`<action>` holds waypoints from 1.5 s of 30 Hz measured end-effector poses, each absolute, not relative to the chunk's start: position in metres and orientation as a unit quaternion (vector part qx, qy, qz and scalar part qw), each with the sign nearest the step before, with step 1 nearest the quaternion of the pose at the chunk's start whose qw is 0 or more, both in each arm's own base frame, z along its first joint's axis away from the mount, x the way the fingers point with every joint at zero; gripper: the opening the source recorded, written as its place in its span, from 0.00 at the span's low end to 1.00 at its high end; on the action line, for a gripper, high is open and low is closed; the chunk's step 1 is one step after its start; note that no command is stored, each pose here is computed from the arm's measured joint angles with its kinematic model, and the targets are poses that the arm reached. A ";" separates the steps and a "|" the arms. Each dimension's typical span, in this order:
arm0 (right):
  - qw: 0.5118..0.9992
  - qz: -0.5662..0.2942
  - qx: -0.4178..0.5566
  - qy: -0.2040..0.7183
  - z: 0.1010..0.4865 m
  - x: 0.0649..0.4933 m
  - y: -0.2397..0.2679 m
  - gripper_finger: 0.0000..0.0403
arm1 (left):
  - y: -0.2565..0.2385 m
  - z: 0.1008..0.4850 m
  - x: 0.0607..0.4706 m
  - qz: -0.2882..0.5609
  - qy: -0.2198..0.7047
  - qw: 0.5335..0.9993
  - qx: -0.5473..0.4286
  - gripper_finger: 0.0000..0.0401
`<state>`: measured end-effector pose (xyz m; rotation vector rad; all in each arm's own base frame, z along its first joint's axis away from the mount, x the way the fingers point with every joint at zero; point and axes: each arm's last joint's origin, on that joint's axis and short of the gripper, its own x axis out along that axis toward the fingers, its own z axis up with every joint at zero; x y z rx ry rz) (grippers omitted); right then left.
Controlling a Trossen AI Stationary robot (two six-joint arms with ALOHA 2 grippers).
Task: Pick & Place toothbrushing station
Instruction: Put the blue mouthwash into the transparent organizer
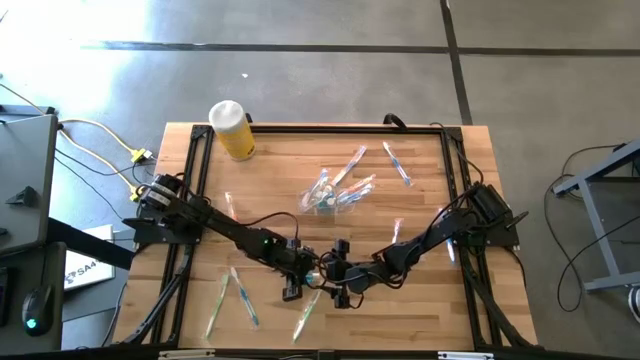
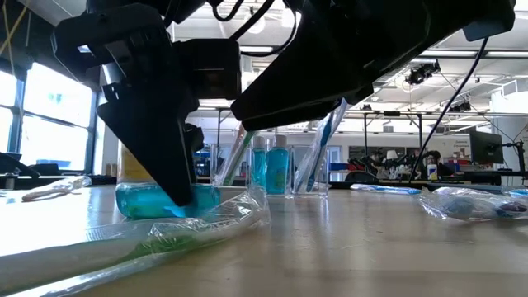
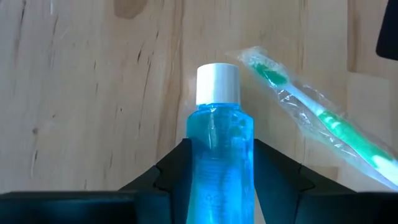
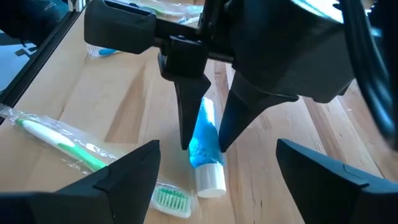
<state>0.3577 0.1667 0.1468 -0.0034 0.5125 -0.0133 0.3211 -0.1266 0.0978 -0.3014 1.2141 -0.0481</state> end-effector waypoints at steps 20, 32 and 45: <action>0.964 -0.007 0.004 0.266 0.145 0.356 0.167 0.78 | -0.127 0.098 0.321 -0.014 0.565 0.813 -0.137 0.26; 0.946 0.001 0.051 0.319 0.132 0.368 0.133 0.78 | -0.123 0.098 0.325 -0.014 0.561 0.810 -0.171 0.21; 0.940 0.030 0.069 0.333 0.097 0.375 0.137 0.78 | -0.118 0.096 0.329 -0.003 0.550 0.816 -0.179 0.21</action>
